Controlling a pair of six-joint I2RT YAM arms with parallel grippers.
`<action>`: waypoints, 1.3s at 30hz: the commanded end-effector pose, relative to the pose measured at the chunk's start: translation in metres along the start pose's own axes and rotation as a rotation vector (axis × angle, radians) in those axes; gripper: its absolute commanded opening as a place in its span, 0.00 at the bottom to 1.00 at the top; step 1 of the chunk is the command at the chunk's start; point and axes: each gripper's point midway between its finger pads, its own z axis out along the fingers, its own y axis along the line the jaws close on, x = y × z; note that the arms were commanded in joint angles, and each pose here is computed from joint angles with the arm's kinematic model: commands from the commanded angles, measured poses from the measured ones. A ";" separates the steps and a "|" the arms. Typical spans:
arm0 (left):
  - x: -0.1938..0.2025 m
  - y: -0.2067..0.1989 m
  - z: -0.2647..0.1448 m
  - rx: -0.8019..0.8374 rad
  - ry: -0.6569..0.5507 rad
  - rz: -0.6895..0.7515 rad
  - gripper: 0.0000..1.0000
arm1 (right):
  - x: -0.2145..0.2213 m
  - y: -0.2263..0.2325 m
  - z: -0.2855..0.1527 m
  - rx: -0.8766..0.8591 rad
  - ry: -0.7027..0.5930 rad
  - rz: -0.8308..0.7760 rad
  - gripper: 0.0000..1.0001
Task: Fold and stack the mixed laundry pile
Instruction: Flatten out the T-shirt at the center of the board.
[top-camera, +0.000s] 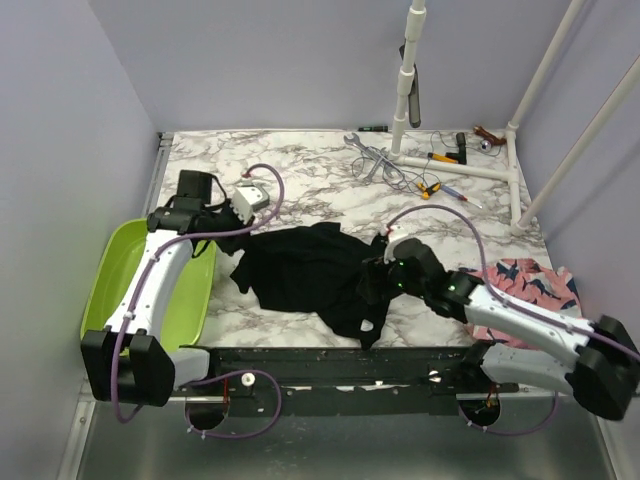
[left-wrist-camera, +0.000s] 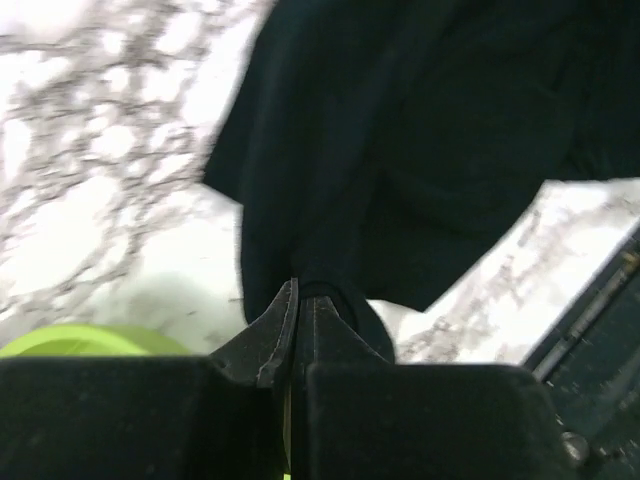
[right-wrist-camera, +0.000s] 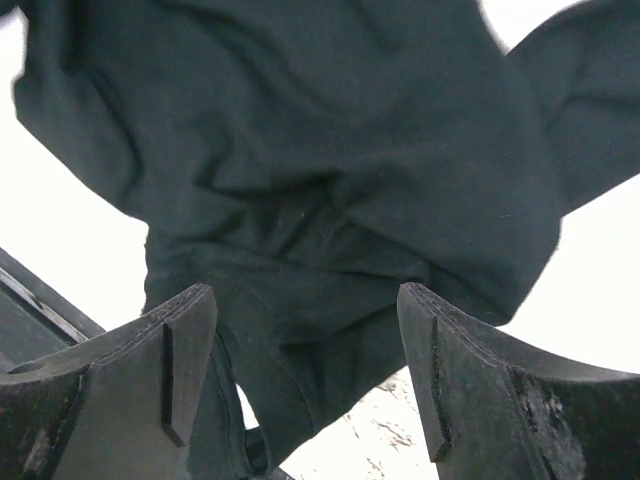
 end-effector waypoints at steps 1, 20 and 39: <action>-0.027 0.033 -0.023 -0.053 -0.178 0.013 0.00 | 0.028 0.018 0.029 -0.069 0.165 0.004 0.79; -0.025 0.073 -0.084 -0.175 -0.311 -0.164 0.00 | -0.027 -0.048 0.020 0.395 0.131 -0.067 0.01; -0.034 0.043 -0.115 -0.191 -0.350 -0.225 0.00 | -0.153 -0.055 -0.099 0.397 -0.191 -0.068 0.01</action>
